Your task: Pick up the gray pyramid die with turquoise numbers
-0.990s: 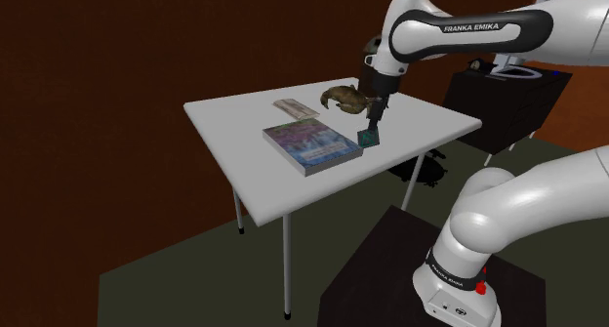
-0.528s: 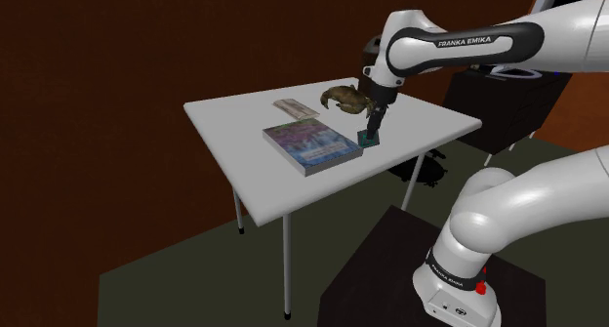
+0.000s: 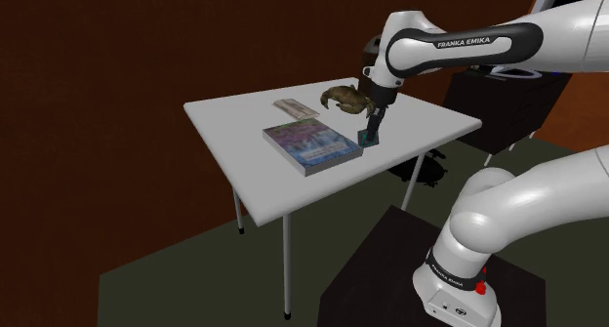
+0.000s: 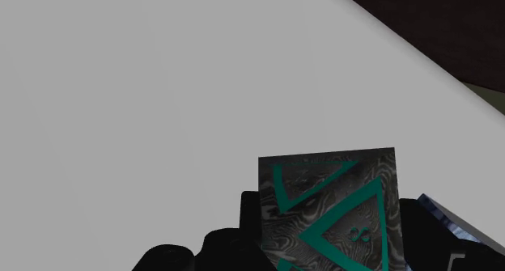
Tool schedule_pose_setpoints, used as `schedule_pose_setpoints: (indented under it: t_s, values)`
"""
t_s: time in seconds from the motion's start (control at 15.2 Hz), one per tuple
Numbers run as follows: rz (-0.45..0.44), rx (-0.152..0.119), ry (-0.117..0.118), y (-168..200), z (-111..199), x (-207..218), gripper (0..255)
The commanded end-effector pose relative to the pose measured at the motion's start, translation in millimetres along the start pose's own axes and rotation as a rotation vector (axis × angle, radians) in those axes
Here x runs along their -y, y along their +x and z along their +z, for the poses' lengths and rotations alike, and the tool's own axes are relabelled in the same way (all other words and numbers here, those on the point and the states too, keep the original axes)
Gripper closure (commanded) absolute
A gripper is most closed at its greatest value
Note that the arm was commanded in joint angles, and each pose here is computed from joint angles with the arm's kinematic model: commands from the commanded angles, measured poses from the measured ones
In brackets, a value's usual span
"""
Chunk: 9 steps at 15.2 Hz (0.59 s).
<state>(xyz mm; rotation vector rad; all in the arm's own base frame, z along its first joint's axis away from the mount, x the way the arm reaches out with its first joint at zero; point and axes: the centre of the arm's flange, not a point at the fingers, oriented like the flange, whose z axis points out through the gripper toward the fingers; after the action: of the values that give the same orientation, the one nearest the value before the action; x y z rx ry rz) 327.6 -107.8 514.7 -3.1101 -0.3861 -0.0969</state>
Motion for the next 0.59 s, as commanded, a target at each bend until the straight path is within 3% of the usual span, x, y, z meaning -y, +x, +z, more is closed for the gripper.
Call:
schedule_pose_setpoints:
  t_s: [0.0,0.53]
  values:
    - [-0.001,0.002,0.001,0,1,1,255]
    - [-0.001,0.002,0.001,2,-36,1,255]
